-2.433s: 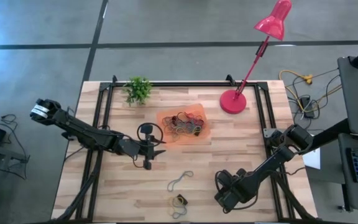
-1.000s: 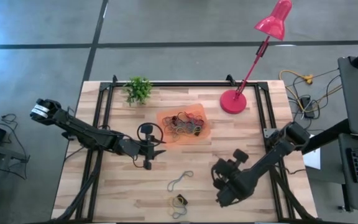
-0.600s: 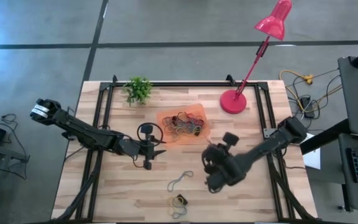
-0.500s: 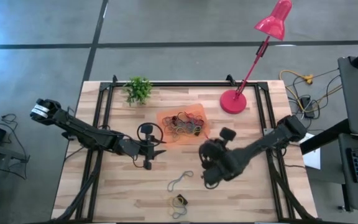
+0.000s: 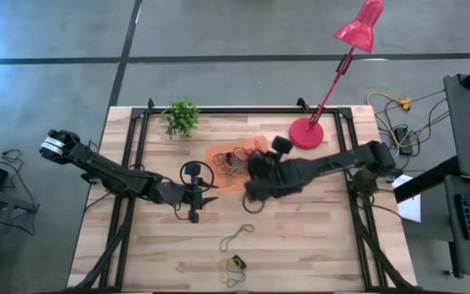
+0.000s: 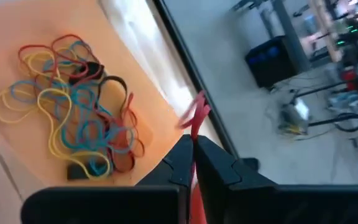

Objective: Pick and place rubber bands into bin
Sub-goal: Put the red rubber band into the orange bin, then put the black rubber band into the orange bin

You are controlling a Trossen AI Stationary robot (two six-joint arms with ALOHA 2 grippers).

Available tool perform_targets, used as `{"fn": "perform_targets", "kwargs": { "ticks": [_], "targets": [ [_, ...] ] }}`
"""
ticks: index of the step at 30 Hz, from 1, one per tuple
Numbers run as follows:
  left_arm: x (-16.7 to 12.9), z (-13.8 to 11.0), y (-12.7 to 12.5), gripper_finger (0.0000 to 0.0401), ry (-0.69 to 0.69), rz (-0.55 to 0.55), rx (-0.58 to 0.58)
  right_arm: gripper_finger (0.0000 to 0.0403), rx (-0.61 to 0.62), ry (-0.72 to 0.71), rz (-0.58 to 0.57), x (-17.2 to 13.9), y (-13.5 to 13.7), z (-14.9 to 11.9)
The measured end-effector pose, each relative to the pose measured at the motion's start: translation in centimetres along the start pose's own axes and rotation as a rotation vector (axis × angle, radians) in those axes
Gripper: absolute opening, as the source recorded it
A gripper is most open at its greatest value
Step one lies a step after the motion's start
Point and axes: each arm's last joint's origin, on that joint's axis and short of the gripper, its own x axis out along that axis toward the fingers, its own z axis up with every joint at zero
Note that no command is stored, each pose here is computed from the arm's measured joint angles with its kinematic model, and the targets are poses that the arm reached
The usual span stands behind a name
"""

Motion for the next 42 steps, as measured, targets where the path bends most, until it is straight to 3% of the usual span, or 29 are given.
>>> {"fn": "perform_targets", "kwargs": {
  "ticks": [9, 20, 24, 37, 42],
  "targets": [
    [0.0, 0.0, 0.0, 0.0141, 0.000, 0.000, 0.000, 0.0008, 0.030, 0.024, 0.117, 6.4, -0.8, 1.5],
    [0.0, 0.0, 0.0, 0.0141, 0.001, 0.000, 0.007, 0.0008, 0.149, 0.108, 0.175, 12.2, -2.4, 0.5],
    [0.0, 0.0, 0.0, 0.0141, 0.000, 0.000, 0.006, 0.0012, 0.142, 0.129, 0.282, 13.6, -2.0, -0.3],
    [0.0, 0.0, 0.0, 0.0141, 0.000, 0.001, 0.006, 0.0140, 0.111, 0.100, 0.311, 14.5, -1.2, -1.1],
    [0.0, 0.0, 0.0, 0.0141, 0.001, 0.000, 0.006, 0.0167, 0.098, 0.078, 0.319, 13.8, -1.2, -0.9]
  ]
}}
